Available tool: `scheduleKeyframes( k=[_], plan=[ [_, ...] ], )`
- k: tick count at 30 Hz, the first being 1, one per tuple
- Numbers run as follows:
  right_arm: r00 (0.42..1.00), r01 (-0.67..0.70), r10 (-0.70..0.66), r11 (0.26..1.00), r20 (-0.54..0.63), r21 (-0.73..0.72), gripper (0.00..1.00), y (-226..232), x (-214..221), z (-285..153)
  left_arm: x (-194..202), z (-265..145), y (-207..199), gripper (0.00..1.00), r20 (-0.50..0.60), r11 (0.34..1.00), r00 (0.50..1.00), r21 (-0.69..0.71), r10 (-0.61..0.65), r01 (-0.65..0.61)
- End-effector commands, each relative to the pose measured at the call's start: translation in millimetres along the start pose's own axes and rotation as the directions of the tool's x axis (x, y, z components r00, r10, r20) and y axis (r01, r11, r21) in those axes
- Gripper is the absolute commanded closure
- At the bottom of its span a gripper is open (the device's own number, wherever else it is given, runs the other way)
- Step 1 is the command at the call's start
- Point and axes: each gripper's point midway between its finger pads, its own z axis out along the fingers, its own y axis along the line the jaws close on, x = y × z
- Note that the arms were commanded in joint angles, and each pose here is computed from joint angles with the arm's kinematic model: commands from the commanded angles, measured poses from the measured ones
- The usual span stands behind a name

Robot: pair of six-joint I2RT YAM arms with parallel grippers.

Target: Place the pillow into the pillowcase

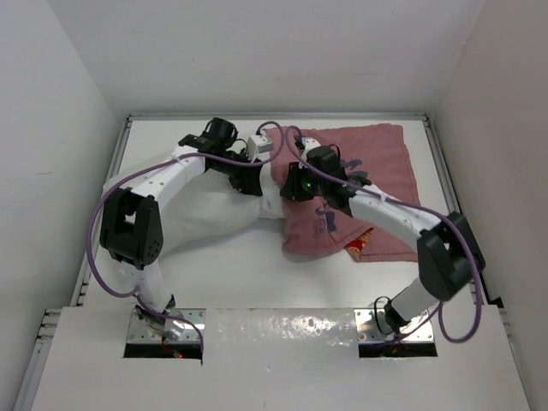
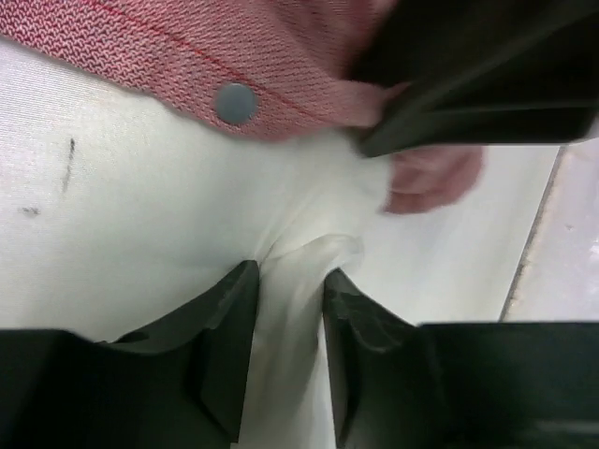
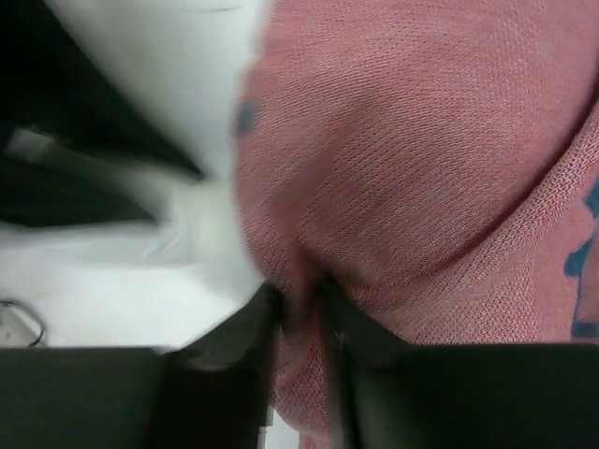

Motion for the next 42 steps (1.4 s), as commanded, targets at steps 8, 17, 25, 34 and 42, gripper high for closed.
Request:
scheduleKeyframes(
  k=[8, 17, 25, 34, 42],
  plan=[
    [0.98, 0.201, -0.2, 0.976, -0.02, 0.079, 0.19, 6, -32, -44, -54, -106, -25, 0.01, 0.156, 0.981, 0.969, -0.058, 0.192, -0.185],
    [0.977, 0.067, -0.123, 0.953, 0.174, 0.296, 0.3, -3, -130, -17, -40, -244, 192, 0.28, 0.448, 0.756, 0.887, -0.541, -0.112, 0.368],
    [0.982, -0.153, 0.086, 0.883, 0.169, 0.443, 0.3, -50, -131, 79, 43, -196, 269, 0.38, 0.245, 0.704, 0.929, -0.606, -0.277, 0.369],
    [0.985, -0.171, 0.161, 0.953, 0.059, 0.249, 0.75, -18, -110, 139, 58, -71, 119, 0.54, 0.03, 0.975, 0.991, -0.175, -0.134, 0.137],
    [0.998, -0.057, 0.059, 0.992, -0.007, 0.114, 0.89, 0, -106, 150, 14, 11, -9, 0.68, -0.007, 0.996, 0.997, 0.056, 0.074, -0.074]
  ],
)
